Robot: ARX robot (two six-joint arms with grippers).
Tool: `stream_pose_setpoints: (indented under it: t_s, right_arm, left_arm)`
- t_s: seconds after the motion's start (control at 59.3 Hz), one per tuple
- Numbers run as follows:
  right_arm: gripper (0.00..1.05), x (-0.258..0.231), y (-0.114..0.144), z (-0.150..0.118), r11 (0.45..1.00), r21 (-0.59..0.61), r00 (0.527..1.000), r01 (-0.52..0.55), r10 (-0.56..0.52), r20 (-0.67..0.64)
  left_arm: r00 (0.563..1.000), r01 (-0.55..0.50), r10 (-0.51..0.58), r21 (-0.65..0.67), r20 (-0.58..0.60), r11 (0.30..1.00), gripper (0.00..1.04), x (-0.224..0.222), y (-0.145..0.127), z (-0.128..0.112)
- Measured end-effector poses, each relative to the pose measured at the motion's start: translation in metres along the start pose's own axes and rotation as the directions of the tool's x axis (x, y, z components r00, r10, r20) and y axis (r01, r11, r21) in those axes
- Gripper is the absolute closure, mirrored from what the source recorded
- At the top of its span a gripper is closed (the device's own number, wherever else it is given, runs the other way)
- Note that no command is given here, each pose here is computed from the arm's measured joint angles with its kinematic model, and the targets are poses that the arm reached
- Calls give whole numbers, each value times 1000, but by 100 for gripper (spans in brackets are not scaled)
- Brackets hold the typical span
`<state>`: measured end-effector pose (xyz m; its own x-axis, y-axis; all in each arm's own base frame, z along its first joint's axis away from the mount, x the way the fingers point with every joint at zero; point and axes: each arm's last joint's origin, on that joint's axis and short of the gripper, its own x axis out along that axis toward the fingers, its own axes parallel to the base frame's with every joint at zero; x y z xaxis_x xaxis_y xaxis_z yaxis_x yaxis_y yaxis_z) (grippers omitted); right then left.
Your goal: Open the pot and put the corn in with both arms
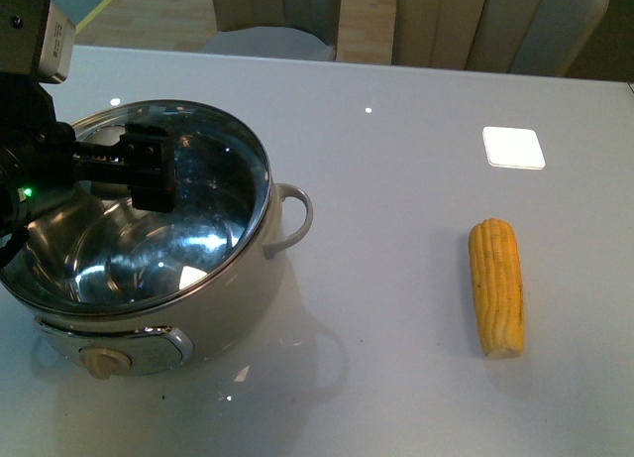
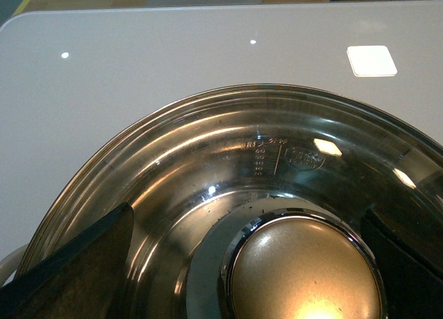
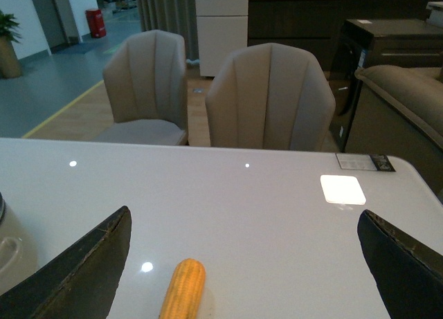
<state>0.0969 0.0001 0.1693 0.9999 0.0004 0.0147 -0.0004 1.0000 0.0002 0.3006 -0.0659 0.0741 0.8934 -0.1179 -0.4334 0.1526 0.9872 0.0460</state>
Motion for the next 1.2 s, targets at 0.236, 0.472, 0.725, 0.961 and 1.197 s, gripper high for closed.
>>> stream_pose_setpoints:
  t_s: [0.236,0.472,0.725,0.961,1.197]
  right_arm:
    - [9,0,0,0,1000,0,1000,0,0,0]
    - [9,0,0,0,1000,0,1000,0,0,0]
    - [9,0,0,0,1000,0,1000,0,0,0]
    - [9,0,0,0,1000,0,1000,0,0,0]
    - [9,0,0,0,1000,0,1000,0,0,0]
  left_arm:
    - [1000,17,-17,2,2,1000,34,3,-6,-2]
    - [1000,10,-10,-1,8,1000,61,4,-11,-3]
    - [1000,4,-4,-3,13,1000,61,4,-14,-3]
    - [1000,-4,4,0,6,1000,61,3,-14,1]
    - [1000,-4,4,12,-9,1000,61,1,-14,12]
